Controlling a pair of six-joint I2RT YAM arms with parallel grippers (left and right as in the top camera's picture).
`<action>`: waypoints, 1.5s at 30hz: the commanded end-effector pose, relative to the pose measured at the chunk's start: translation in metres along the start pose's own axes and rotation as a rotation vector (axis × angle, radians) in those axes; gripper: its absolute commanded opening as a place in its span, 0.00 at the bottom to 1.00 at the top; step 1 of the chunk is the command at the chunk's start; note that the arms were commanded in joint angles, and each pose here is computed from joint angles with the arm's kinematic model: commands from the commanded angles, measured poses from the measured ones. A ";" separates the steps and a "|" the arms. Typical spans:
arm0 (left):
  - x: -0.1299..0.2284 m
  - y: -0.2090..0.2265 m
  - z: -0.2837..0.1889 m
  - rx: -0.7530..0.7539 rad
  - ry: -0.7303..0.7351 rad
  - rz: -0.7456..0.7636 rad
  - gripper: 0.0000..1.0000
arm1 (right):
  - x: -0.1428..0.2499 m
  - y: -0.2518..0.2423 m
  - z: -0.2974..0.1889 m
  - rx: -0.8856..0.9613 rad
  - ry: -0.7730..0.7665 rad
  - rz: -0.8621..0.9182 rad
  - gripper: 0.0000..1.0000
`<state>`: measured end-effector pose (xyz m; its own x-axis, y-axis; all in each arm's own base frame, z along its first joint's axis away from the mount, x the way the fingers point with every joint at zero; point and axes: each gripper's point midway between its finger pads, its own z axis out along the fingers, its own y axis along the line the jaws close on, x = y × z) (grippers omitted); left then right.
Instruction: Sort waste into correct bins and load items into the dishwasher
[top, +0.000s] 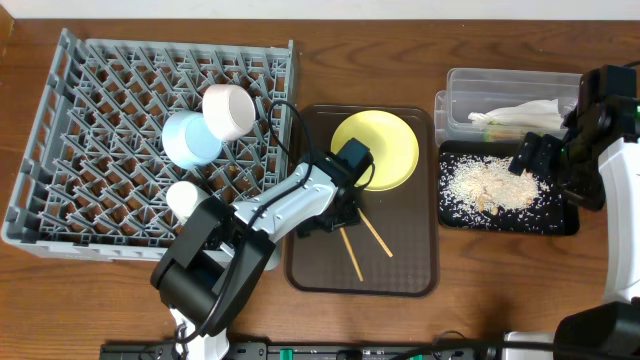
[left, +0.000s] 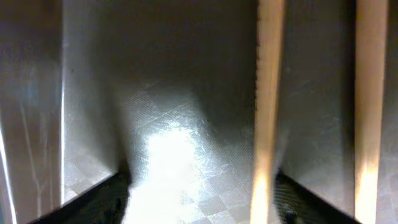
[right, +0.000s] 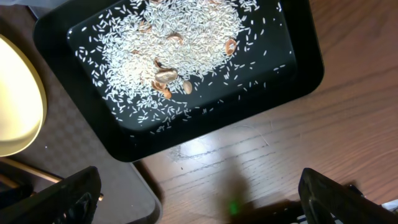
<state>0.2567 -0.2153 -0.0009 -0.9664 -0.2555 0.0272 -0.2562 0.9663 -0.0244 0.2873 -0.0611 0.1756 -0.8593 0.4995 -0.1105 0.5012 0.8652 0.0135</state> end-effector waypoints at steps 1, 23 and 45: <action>0.010 0.014 0.015 -0.054 0.037 0.003 0.57 | -0.005 -0.003 -0.005 0.005 -0.021 -0.003 0.99; 0.010 0.014 0.015 -0.054 0.038 0.003 0.10 | -0.003 -0.003 -0.005 0.006 -0.016 -0.004 0.99; -0.038 0.008 -0.088 0.109 -0.181 0.331 0.08 | -0.003 -0.003 -0.005 0.007 -0.014 -0.004 0.99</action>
<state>0.2727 -0.1970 0.0449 -0.9978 -0.0463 -0.0465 -0.0426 0.9960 -0.0780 0.2862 -0.0609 0.1755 -0.8595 0.4999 -0.1062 0.5016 0.8650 0.0120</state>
